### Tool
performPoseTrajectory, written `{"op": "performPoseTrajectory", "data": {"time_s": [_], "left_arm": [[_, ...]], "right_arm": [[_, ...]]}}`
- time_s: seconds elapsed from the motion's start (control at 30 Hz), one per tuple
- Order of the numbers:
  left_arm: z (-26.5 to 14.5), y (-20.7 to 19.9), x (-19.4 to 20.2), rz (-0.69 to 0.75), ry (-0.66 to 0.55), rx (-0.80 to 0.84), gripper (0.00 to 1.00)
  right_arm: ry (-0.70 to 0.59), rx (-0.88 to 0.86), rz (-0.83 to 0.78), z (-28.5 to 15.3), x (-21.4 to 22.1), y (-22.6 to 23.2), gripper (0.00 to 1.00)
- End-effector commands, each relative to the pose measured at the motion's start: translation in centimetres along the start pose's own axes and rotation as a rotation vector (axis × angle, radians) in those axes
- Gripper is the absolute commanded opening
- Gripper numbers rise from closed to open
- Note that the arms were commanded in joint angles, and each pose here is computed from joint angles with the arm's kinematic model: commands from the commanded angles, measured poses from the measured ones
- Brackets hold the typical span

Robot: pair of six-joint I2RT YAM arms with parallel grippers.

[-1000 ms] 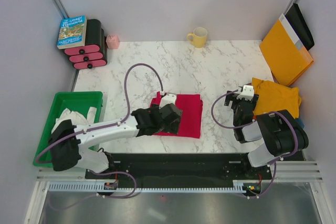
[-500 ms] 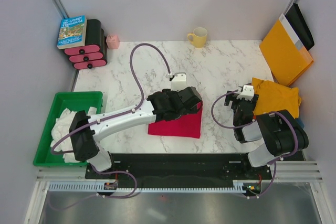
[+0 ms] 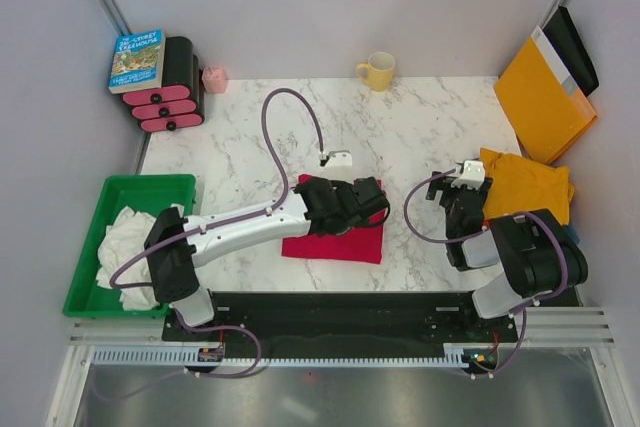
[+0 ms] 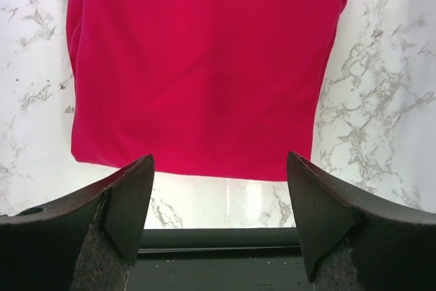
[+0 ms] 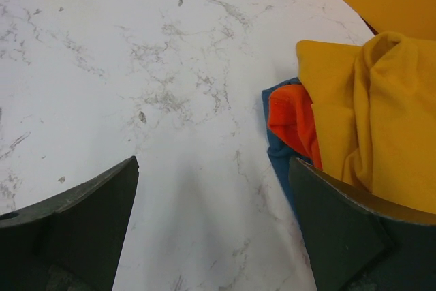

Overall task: Fold and stack the t-shirts
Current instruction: Smooth out wrinkles on the folded tshirt

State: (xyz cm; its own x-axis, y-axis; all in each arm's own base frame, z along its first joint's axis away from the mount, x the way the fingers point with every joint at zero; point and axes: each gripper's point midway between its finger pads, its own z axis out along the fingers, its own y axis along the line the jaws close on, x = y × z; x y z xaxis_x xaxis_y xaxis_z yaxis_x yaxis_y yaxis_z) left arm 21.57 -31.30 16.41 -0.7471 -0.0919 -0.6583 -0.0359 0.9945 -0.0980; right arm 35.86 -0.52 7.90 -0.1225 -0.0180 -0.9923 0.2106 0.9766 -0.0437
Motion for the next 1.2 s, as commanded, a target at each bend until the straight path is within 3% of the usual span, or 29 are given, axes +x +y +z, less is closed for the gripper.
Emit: {"op": "performPoseTrajectory", "data": {"time_s": [0.0, 0.1, 0.23, 0.37, 0.57, 0.7, 0.87, 0.97, 1.03, 1.07, 1.17], "left_arm": [[-0.7, 0.3, -0.5, -0.027, -0.033, -0.043, 0.84], [-0.8, 1.4, -0.3, -0.011, -0.035, -0.085, 0.84], [-1.0, 2.7, -0.9, -0.023, -0.074, -0.106, 0.88], [0.1, 3.3, -2.2, 0.013, -0.098, -0.121, 0.9], [5.4, 2.9, -2.9, -0.001, -0.032, -0.041, 0.9], [9.6, 3.5, -1.9, -0.026, 0.055, -0.031, 0.88], [11.5, 2.2, -0.9, 0.032, 0.104, 0.022, 0.83], [11.9, 1.3, -0.2, 0.047, 0.122, 0.056, 0.72], [11.9, 1.2, 0.2, 0.047, 0.127, 0.063, 0.65], [11.8, 0.9, 0.4, 0.054, 0.129, 0.075, 0.62], [11.9, 0.6, 1.3, 0.061, 0.145, 0.09, 0.56]], "right_arm": [[-0.047, -0.127, 0.026, 0.9, -1.9, 2.0, 0.98], [-0.042, -0.275, -0.024, 1.4, -3.3, 3.9, 0.98], [0.207, -0.382, -0.06, 4.1, -5.8, 6.7, 0.98], [0.482, -0.675, -0.191, 2.4, -7.5, 9.5, 0.98], [0.455, -0.746, -0.193, -1.0, -9.4, 9.9, 0.98], [0.574, -0.73, -0.102, -2.3, -7.6, 10.0, 0.95], [0.651, -0.79, -0.038, -5.5, -5.6, 10.3, 0.89], [0.672, -0.84, -0.064, -7.6, -4.8, 10.4, 0.66], [0.67, -0.825, -0.105, -8.2, -4.0, 10.0, 0.33], [0.646, -0.81, -0.11, -8.2, -4.4, 9.7, 0.22], [0.647, -0.806, -0.119, -8.8, -4.2, 9.7, 0.13]]}}
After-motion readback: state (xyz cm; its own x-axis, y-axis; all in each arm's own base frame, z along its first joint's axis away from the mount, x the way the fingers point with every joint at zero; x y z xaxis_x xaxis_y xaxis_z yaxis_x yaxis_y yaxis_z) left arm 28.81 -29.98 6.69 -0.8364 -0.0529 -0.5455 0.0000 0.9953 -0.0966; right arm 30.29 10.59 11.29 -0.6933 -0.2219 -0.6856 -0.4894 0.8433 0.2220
